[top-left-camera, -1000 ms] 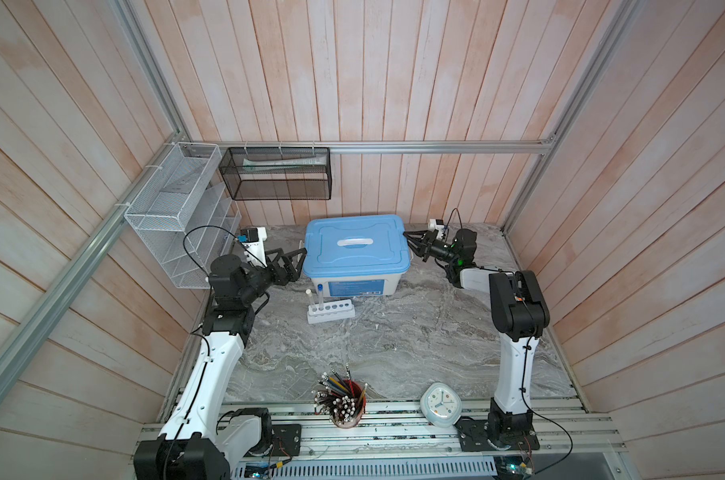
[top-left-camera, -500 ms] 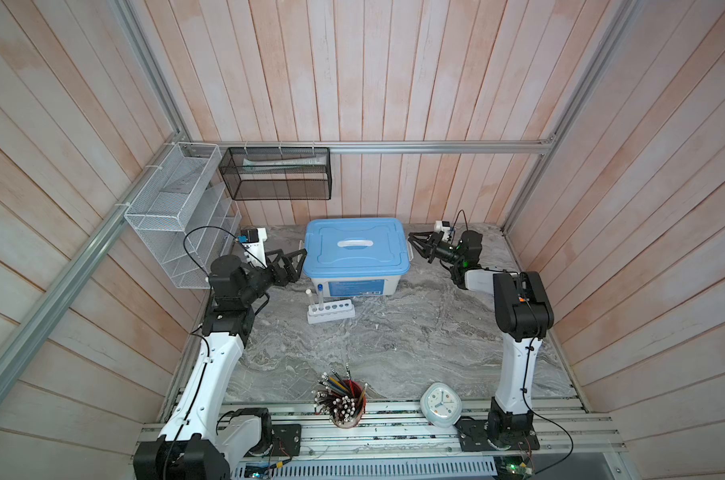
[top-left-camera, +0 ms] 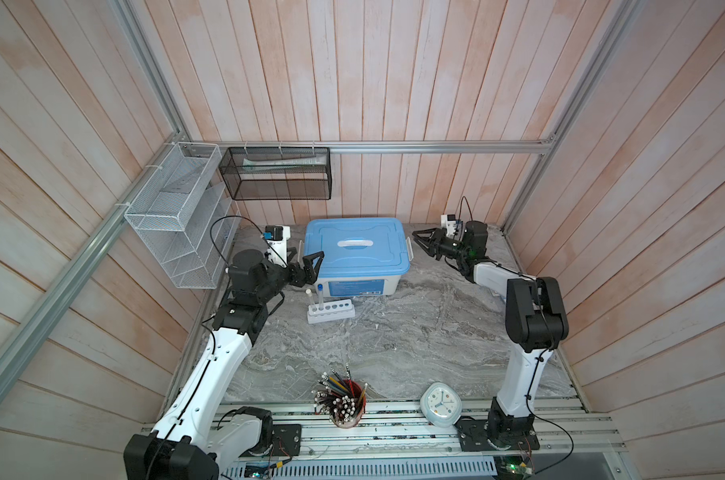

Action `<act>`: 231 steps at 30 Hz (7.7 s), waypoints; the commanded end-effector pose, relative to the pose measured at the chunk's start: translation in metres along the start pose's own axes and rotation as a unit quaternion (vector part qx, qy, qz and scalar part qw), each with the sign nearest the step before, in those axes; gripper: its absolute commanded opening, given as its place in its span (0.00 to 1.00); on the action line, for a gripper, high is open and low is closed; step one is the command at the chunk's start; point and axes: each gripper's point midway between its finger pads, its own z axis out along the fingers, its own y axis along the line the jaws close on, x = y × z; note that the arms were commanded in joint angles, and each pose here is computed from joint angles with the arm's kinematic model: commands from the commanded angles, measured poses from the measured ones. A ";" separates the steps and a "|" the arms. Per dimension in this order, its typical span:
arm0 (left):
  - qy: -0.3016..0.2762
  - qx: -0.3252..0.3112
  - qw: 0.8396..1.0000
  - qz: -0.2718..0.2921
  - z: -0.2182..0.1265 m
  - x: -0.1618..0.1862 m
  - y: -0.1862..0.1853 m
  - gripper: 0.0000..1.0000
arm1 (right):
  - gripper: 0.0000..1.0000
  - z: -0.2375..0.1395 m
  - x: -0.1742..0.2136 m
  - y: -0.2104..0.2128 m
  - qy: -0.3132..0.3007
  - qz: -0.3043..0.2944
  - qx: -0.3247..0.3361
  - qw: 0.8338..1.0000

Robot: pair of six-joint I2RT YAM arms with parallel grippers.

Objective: Organize the chemistry lab equipment

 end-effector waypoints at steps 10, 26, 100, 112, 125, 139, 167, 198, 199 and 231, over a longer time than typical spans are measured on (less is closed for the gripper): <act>0.054 -0.042 0.990 0.122 0.070 0.021 -0.017 0.95 | 0.49 -0.061 0.021 0.001 -0.015 -0.138 0.116 0.983; 0.115 -0.020 0.978 0.173 0.153 0.054 -0.033 0.94 | 0.55 -0.070 0.044 0.006 -0.017 -0.127 0.076 0.989; 0.186 -0.047 0.959 0.208 0.173 0.121 -0.019 0.94 | 0.74 0.021 0.058 -0.020 0.058 -0.077 -0.004 0.995; 0.184 -0.042 0.961 0.204 0.171 0.124 -0.020 0.94 | 0.71 0.030 0.061 -0.024 0.061 -0.079 0.023 0.995; 0.181 -0.034 0.963 0.198 0.166 0.125 -0.023 0.94 | 0.60 0.030 0.060 -0.021 0.054 -0.081 0.041 0.994; 0.176 -0.033 0.963 0.204 0.160 0.122 -0.024 0.94 | 0.53 0.032 0.059 -0.018 0.049 -0.085 0.059 0.993; 0.170 -0.033 0.965 0.195 0.158 0.122 -0.025 0.94 | 0.45 0.032 0.063 -0.022 0.049 -0.096 0.086 0.990; 0.174 -0.030 0.964 0.197 0.162 0.127 -0.025 0.94 | 0.33 0.034 0.063 -0.030 0.051 -0.123 0.152 0.979; 0.175 -0.031 0.964 0.196 0.162 0.128 -0.024 0.94 | 0.33 0.034 0.063 -0.030 0.049 -0.123 0.154 0.979; 0.045 -0.110 0.989 -0.089 0.074 0.048 0.108 0.93 | 0.33 0.029 0.054 -0.033 -0.018 -0.061 0.183 0.981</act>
